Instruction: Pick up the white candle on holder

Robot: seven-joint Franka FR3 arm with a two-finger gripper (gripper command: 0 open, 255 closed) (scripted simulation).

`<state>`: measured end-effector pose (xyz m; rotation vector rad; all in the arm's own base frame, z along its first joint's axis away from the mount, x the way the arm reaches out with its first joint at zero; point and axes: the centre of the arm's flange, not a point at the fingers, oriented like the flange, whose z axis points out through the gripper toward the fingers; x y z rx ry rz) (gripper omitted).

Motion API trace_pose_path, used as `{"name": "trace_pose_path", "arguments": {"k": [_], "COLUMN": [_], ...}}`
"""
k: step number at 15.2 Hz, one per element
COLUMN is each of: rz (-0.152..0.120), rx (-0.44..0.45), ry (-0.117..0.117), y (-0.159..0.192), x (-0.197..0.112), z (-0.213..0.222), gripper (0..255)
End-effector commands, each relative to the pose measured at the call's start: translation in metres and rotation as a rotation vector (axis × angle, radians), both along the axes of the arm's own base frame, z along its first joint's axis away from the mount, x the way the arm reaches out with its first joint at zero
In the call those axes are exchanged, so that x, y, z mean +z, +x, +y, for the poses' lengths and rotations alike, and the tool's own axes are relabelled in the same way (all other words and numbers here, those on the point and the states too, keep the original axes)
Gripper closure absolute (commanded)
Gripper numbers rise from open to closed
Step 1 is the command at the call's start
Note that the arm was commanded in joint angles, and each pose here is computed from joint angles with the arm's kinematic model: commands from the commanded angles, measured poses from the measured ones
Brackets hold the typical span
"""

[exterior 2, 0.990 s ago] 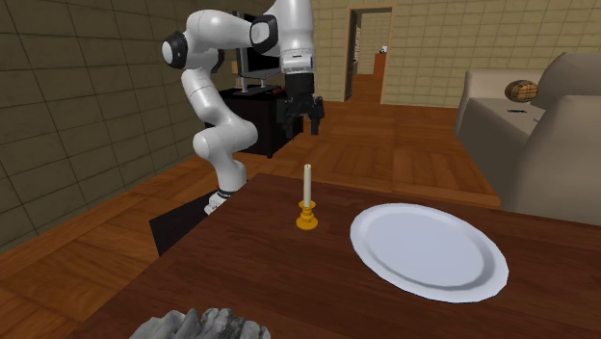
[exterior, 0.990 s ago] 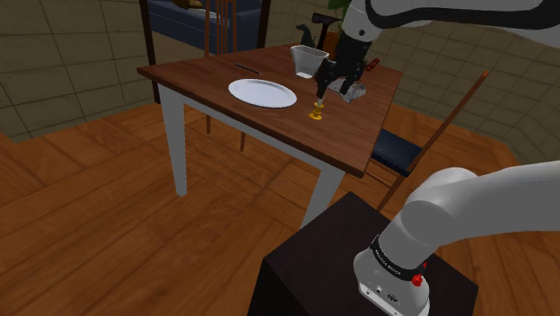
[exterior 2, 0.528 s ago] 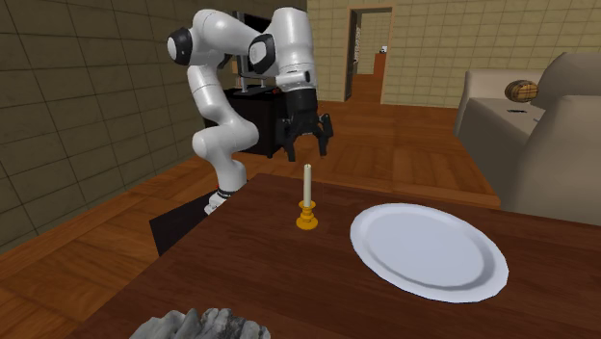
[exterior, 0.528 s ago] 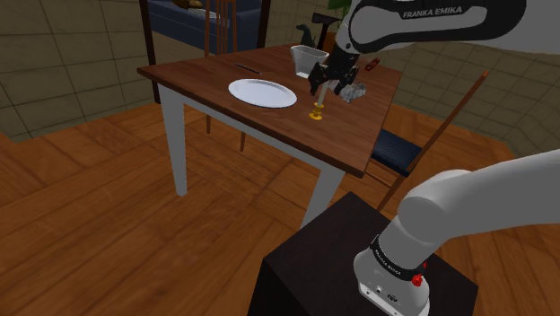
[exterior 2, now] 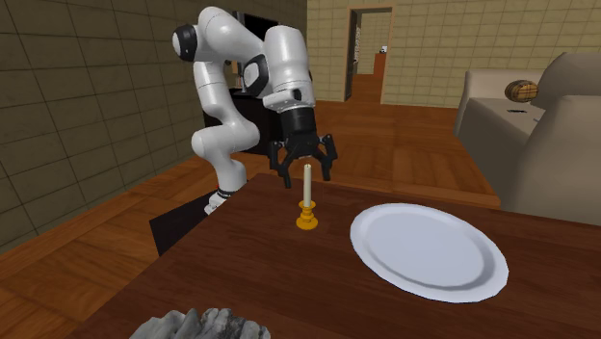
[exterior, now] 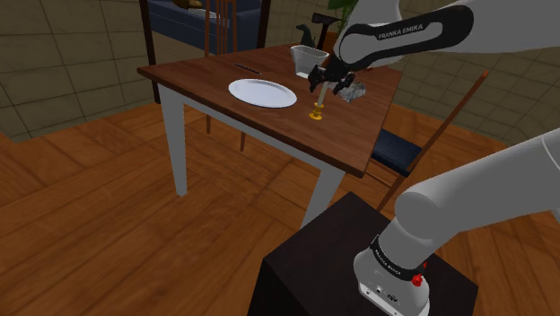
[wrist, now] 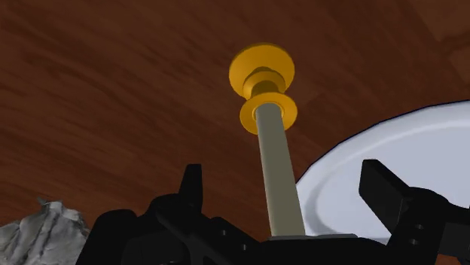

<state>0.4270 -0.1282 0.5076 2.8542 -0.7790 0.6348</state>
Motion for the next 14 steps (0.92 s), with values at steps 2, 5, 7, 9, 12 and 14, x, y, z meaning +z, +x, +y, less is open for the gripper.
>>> {"name": "trace_pose_path", "arguments": {"k": [2, 5, 7, 9, 12, 14], "rz": [-0.007, -0.007, -0.007, -0.007, -0.007, -0.007], "rx": [-0.006, -0.006, -0.006, -0.006, -0.006, -0.006], "ry": [-0.001, -0.001, -0.001, -0.001, -0.001, -0.001], "y": [0.000, 0.000, 0.000, 0.000, 0.000, 0.000], "x": [-0.015, -0.031, -0.034, -0.033, -0.033, -0.033], "z": [-0.002, -0.002, -0.002, -0.002, -0.002, -0.002], "gripper": [0, 0, 0, 255, 255, 255]}}
